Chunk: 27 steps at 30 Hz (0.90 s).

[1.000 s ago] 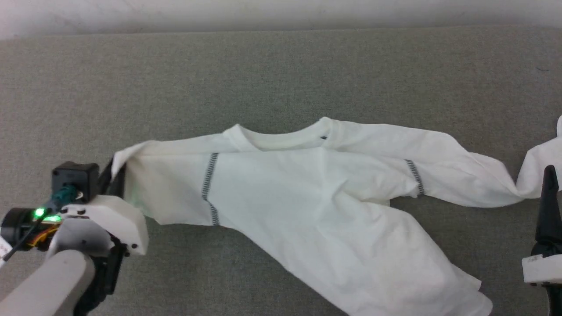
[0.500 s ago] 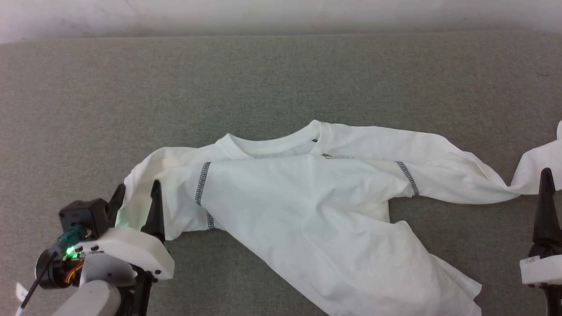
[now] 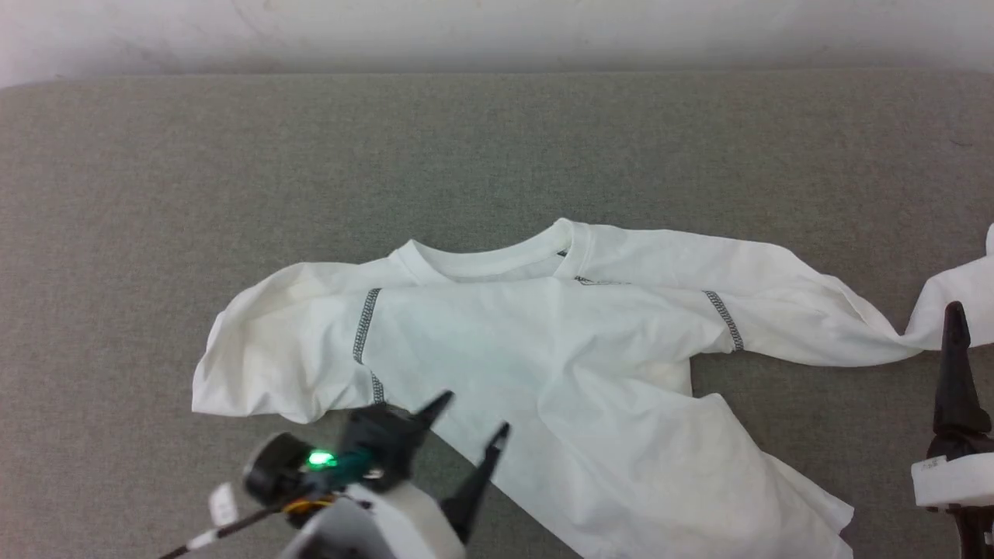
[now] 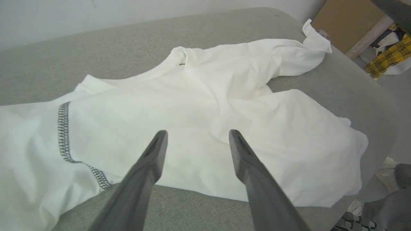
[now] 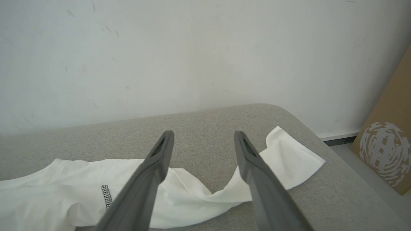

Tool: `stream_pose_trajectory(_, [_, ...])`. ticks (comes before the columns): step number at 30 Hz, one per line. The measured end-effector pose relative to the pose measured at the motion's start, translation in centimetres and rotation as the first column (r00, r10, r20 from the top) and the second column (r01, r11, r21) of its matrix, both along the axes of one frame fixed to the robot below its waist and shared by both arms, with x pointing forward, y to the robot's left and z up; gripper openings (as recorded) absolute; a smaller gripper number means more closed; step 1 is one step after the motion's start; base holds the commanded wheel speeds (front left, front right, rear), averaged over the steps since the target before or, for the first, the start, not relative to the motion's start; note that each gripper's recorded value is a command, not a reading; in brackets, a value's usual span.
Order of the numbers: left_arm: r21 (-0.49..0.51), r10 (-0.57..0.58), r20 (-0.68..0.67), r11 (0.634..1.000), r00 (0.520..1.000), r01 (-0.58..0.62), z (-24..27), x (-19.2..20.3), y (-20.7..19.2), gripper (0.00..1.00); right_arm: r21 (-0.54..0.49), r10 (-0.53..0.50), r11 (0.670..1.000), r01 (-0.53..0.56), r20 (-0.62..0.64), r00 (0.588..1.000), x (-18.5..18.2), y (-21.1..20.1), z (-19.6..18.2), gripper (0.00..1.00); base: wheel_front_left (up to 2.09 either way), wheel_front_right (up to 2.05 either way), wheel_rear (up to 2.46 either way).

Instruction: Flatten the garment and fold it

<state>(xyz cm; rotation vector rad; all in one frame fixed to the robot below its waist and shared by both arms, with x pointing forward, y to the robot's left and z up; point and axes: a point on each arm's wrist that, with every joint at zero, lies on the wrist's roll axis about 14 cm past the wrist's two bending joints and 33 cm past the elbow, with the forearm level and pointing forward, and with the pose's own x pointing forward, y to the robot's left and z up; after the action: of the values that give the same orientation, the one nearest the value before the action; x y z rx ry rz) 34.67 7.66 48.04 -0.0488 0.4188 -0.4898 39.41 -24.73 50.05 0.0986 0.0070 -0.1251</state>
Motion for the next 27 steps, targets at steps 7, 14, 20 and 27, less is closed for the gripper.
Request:
stream_pose_trajectory(7, [0.222,-0.193,-0.149,0.949,0.97,0.223,-7.3,-1.7,-2.3,1.0,0.005,-0.011,1.0,0.011,-0.018,1.0,-0.1,-0.3,-0.8,1.0,0.0,0.0,0.0])
stream_pose_trajectory(14, [0.302,-0.273,-0.175,0.9,0.946,0.316,-9.9,-0.4,-4.2,1.0,0.007,-0.04,0.999,0.04,-0.023,0.999,-0.5,-1.2,-1.0,1.0,0.0,0.0,0.0])
stream_pose_trajectory(20, [0.192,-0.299,-0.213,0.921,0.93,0.34,-9.5,-0.8,-5.9,0.0,0.0,-0.063,0.998,0.063,-0.017,0.998,-0.8,-2.0,-0.8,1.0,0.0,0.0,0.0])
stream_pose_trajectory(27, [0.12,-0.362,-0.392,0.891,0.846,0.438,-9.5,-6.0,-4.8,0.0,0.013,-0.049,0.999,0.049,-0.005,0.999,-0.6,-1.5,-0.5,1.0,0.0,0.0,0.0])
